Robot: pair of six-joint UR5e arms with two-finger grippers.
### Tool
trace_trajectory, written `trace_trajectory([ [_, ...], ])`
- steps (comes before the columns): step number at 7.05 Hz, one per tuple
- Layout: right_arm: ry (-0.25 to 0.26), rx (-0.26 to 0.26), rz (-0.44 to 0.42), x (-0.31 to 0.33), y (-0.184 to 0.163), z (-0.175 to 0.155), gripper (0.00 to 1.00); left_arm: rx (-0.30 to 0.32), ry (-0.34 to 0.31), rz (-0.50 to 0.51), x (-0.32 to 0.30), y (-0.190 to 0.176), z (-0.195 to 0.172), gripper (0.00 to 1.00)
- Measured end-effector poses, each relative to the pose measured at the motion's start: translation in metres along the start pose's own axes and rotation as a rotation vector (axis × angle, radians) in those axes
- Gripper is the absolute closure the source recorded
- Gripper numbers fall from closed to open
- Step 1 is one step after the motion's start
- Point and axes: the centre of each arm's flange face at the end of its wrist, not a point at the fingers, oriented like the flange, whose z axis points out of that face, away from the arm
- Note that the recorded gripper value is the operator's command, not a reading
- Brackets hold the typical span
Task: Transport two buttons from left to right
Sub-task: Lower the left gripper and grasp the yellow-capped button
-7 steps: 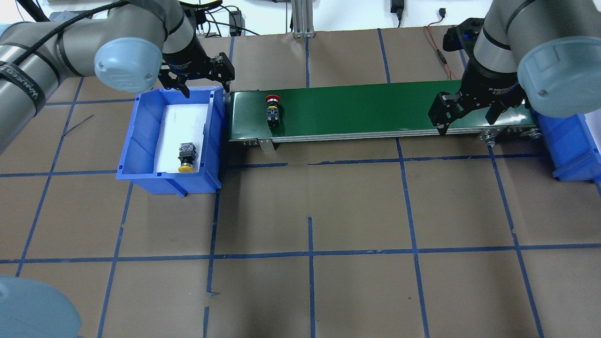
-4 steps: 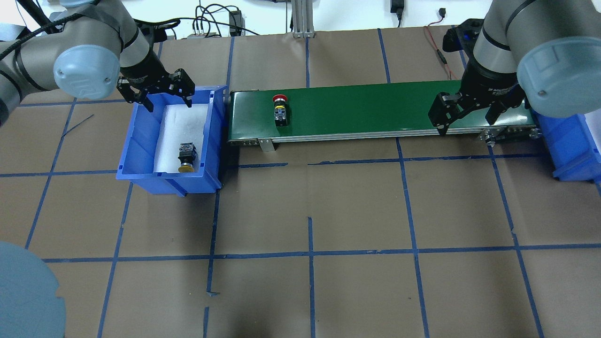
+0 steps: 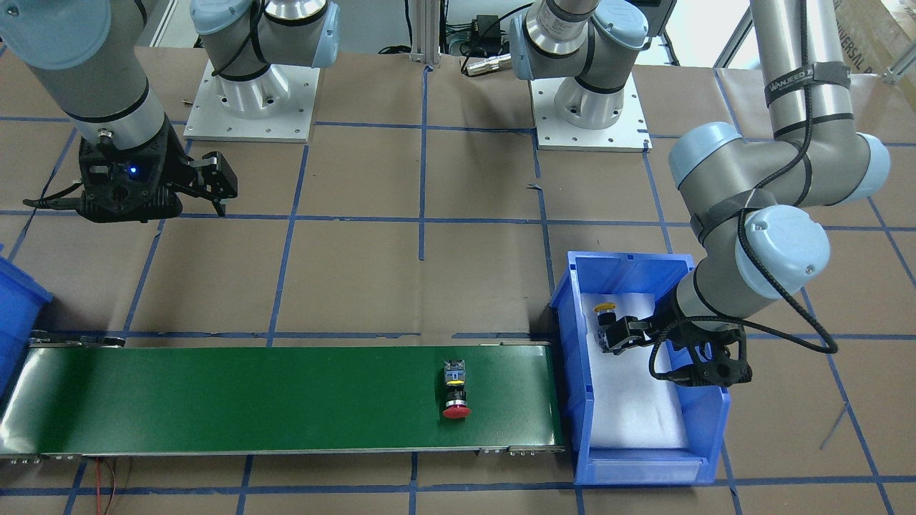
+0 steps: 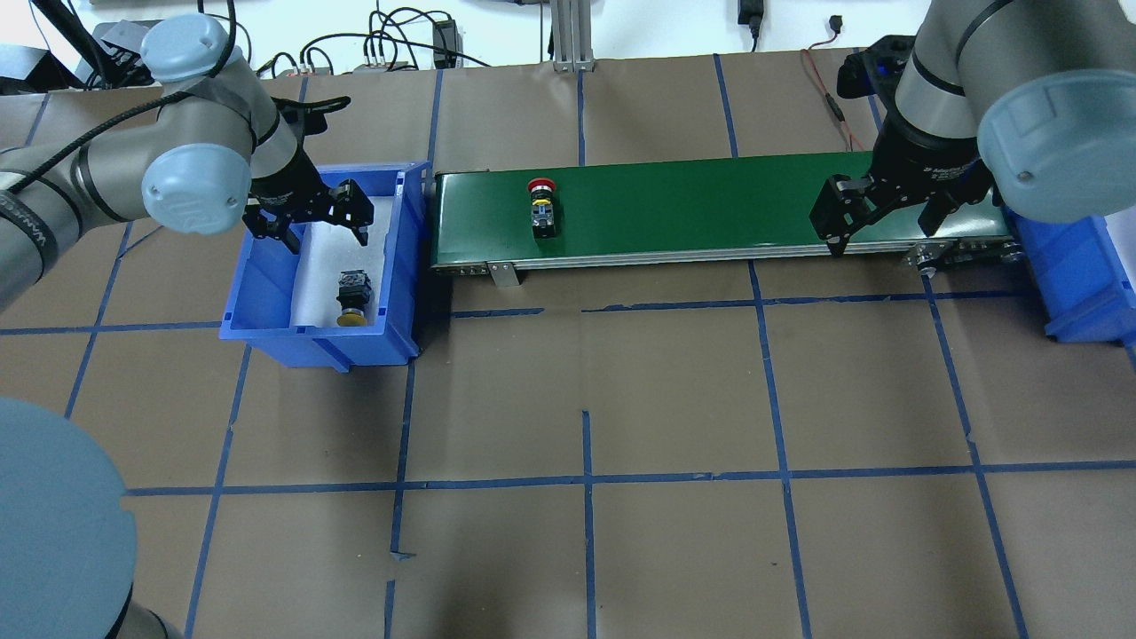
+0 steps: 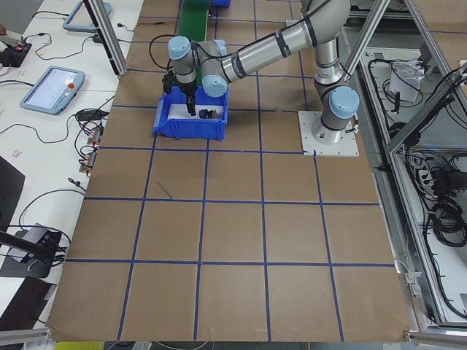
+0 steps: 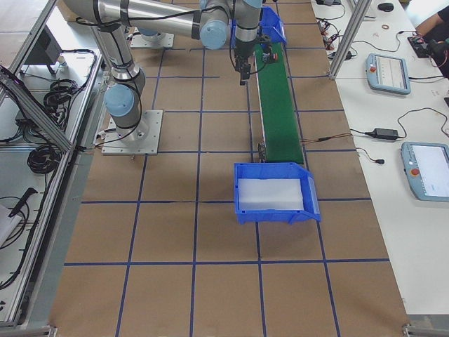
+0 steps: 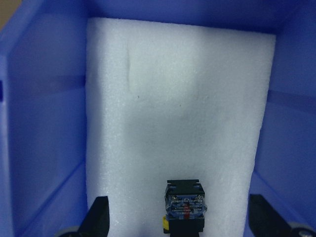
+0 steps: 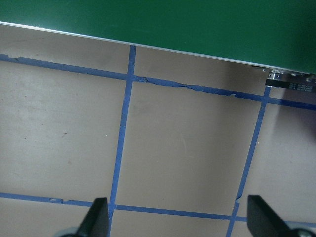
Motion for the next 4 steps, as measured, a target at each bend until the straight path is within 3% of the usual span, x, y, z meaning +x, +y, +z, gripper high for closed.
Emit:
trace_trajectory([
  [4,0.000,0.000,0.000,0.000,0.000,0.000,0.00,-0.051,0.012,-0.006,0.001,0.010,0.039,0.00],
])
